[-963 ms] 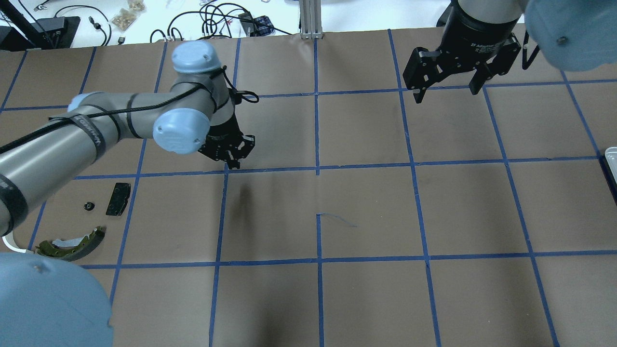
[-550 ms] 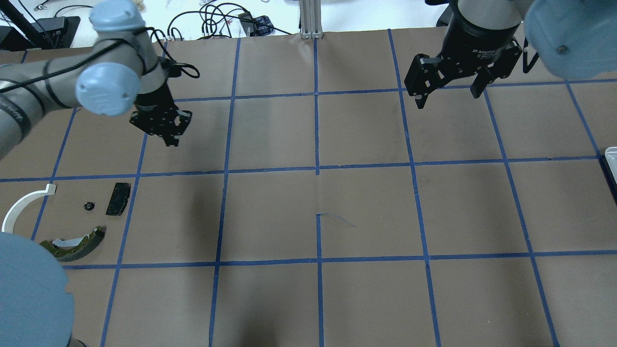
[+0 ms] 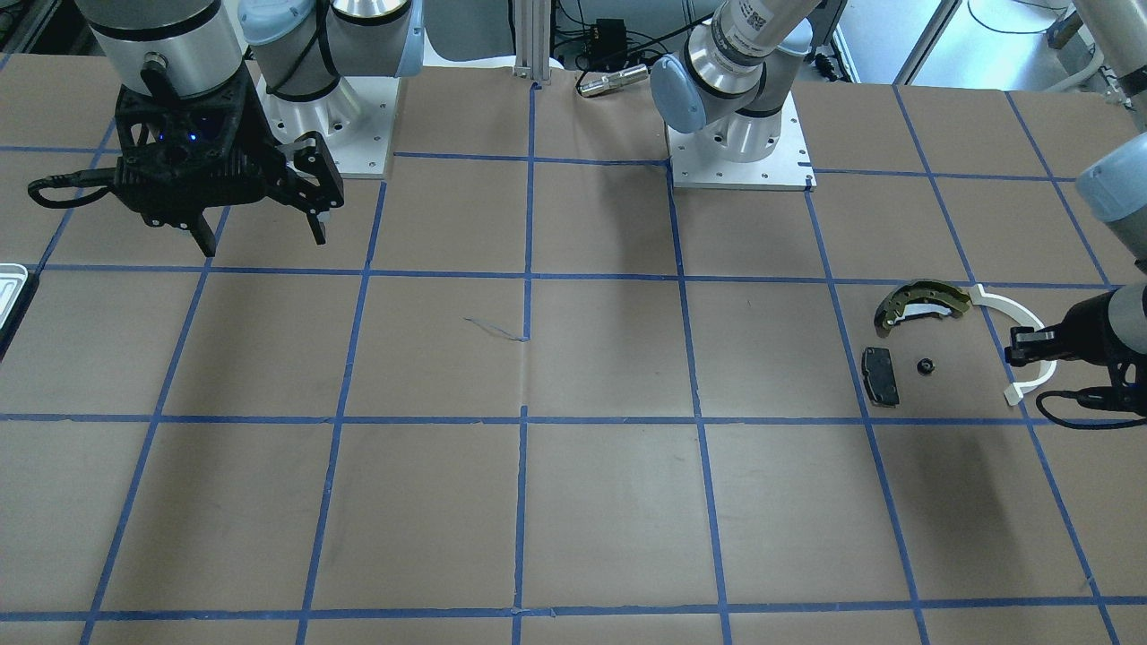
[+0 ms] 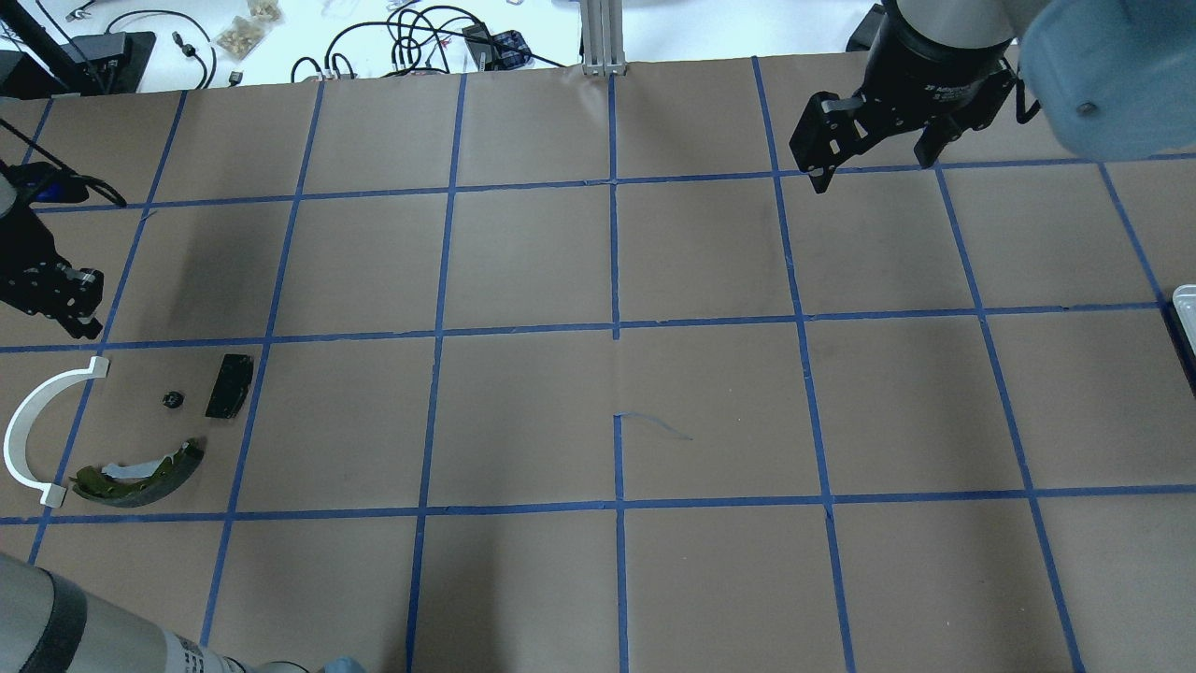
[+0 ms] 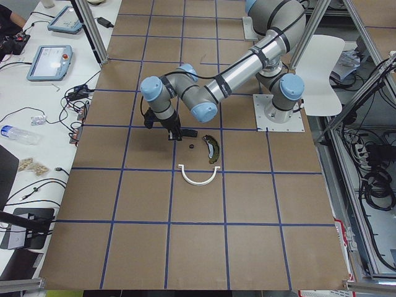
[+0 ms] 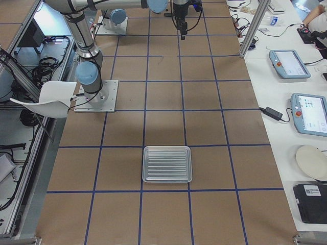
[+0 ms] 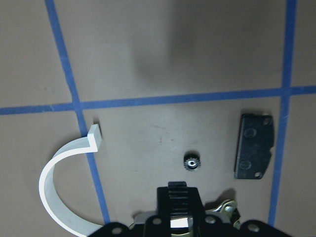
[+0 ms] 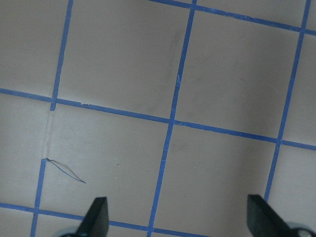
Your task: Place bearing gear from tray to pile
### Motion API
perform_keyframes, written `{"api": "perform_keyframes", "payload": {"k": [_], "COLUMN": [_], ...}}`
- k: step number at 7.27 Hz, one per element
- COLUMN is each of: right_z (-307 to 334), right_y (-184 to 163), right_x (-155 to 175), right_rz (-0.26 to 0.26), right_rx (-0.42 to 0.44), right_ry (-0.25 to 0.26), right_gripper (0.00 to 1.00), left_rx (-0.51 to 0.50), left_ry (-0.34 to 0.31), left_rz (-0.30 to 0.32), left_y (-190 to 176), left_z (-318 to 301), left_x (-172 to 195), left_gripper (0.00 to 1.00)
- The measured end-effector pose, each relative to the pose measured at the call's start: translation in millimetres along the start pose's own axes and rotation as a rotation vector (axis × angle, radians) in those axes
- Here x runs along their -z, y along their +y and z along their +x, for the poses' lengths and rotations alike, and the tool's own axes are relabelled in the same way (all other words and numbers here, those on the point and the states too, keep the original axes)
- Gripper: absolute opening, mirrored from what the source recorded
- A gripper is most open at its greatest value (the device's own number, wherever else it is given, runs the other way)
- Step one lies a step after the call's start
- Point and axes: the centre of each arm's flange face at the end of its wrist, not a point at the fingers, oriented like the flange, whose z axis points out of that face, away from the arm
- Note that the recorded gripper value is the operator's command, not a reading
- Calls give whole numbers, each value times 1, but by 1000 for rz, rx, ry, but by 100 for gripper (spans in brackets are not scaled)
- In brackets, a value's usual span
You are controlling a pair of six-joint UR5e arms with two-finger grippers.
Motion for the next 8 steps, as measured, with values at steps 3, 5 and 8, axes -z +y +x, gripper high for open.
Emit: {"api": "perform_keyframes", "payload": {"k": [3,5,8], "right_z": [0,0,0], "right_y": [0,1,2], "right_x": [-3,-3,-3], "right_rz": [-3,-3,-3], "right_rx": [-4,-3,-3], "right_ry": [-12,-12,-13], "right_gripper": [100,100,100], "left_rx": [-2,-16,-24], "left_ry": [-5,20,44], "left_rz": [25,27,5], "left_y": [-4,-6,-2], "left_z": [4,16,24], "left_x": [-58,-71,-85], "left_gripper": [0,0,0]}}
